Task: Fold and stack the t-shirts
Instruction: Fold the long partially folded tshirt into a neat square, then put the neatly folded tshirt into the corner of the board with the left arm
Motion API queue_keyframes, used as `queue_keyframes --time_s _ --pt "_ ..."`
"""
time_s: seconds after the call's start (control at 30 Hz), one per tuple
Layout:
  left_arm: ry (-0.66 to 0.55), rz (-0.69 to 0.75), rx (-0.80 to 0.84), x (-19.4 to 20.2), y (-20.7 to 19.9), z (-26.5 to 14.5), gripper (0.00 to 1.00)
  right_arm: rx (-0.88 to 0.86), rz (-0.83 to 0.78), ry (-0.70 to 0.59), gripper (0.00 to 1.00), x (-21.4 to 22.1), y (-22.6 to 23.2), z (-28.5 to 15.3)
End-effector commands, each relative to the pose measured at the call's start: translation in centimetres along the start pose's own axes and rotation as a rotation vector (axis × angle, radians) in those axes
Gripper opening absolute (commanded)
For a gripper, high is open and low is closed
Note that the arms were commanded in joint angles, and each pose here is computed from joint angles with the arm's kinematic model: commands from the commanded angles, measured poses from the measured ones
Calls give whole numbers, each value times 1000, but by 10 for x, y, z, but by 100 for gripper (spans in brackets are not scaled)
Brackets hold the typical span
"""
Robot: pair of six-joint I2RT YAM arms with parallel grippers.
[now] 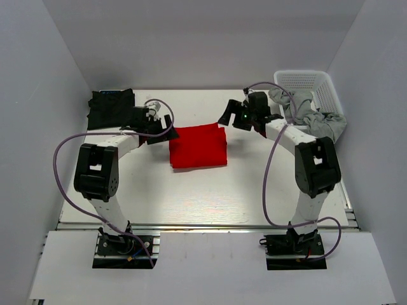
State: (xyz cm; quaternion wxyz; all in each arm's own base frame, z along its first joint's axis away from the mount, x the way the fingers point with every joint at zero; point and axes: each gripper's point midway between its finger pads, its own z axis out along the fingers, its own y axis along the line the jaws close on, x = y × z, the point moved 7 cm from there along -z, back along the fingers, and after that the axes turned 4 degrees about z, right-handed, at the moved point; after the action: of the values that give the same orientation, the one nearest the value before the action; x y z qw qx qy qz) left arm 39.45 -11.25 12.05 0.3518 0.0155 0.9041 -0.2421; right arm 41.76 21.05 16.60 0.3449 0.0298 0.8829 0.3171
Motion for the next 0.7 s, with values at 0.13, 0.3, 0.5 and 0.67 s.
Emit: queue_keyframes --time_s 0.13,0.3,0.5,0.67 --pt "87 83 24 25 -7 1 86 -65 -72 -69 90 15 8 -52" --pt "180 101 -60 41 -2 22 76 -64 -74 -68 90 29 7 -74" --pt "271 148 -176 62 -2 41 67 -42 -78 -71 90 42 2 -91" --pt "344 229 -301 77 -3 54 53 1 -67 -119 90 51 -7 -105"
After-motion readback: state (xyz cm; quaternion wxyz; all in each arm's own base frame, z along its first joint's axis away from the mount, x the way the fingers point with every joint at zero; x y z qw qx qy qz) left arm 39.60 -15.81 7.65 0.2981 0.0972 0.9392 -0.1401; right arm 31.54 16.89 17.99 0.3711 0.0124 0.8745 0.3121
